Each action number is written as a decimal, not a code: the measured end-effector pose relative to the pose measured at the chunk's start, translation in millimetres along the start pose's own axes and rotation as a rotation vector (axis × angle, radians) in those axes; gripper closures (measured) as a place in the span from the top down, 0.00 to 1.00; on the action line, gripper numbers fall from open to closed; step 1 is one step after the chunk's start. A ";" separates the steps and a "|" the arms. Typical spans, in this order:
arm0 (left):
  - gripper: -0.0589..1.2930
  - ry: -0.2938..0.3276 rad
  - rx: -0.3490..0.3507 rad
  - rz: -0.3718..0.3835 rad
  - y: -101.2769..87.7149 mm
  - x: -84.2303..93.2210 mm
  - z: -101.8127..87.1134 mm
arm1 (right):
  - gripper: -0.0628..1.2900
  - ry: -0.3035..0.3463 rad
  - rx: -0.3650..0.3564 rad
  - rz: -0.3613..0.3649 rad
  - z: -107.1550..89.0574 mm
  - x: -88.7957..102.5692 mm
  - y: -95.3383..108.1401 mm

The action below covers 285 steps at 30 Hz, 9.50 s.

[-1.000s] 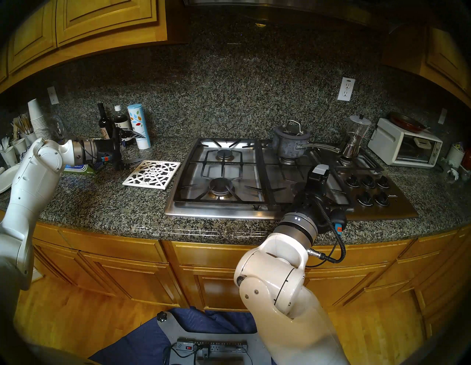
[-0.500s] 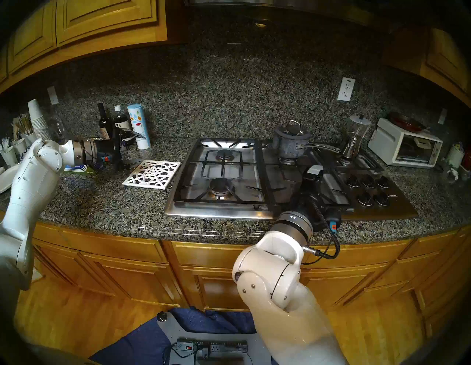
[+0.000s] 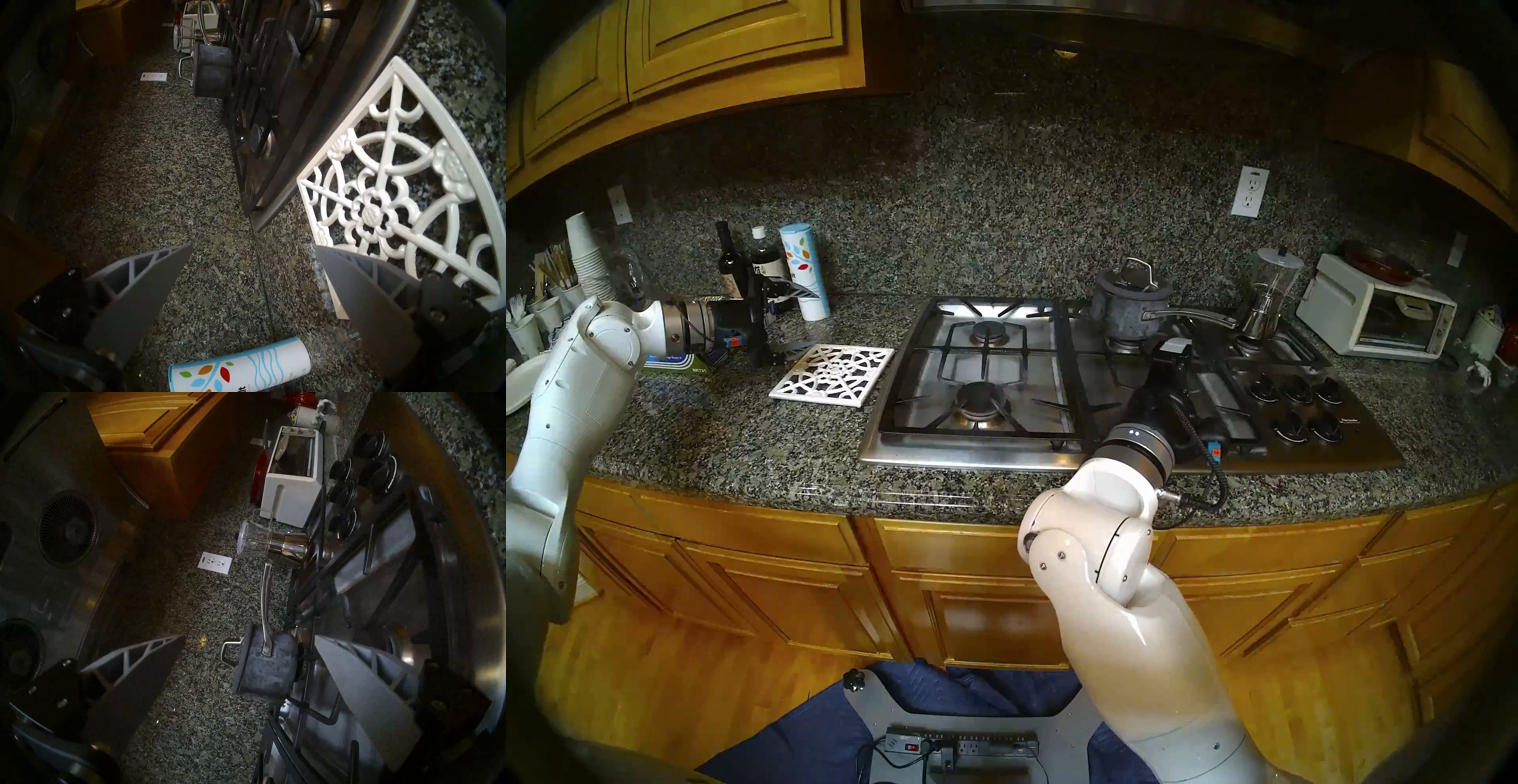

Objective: Pick up the pot, put it on the stove, take off the pot lid

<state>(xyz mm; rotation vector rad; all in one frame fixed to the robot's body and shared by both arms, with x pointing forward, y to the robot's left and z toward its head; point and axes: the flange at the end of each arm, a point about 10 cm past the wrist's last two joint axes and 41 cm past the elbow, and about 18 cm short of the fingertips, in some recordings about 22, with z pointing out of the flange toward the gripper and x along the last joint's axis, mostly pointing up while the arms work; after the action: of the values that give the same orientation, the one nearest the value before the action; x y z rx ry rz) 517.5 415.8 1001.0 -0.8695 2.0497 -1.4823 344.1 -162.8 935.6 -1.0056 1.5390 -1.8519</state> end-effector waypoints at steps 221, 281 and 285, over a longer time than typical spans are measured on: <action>0.94 0.001 -0.007 -0.002 2.2 0.5 0.6 | 0.07 -0.136 -0.016 0.368 217.4 -58.2 -4.9; 0.94 0.002 -0.012 -0.003 4.1 0.9 0.8 | 0.07 -0.177 0.019 0.532 146.6 -95.8 -67.3; 0.94 0.002 -0.012 -0.003 4.1 0.9 0.8 | 0.07 -0.171 0.015 0.535 139.2 -97.6 -66.4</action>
<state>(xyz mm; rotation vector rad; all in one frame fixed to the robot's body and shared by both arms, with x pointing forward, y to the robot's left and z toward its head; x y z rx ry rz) 516.4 415.6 996.9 -0.8772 2.0618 -1.4744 517.9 -153.4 990.4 -0.6401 1.5034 -1.3669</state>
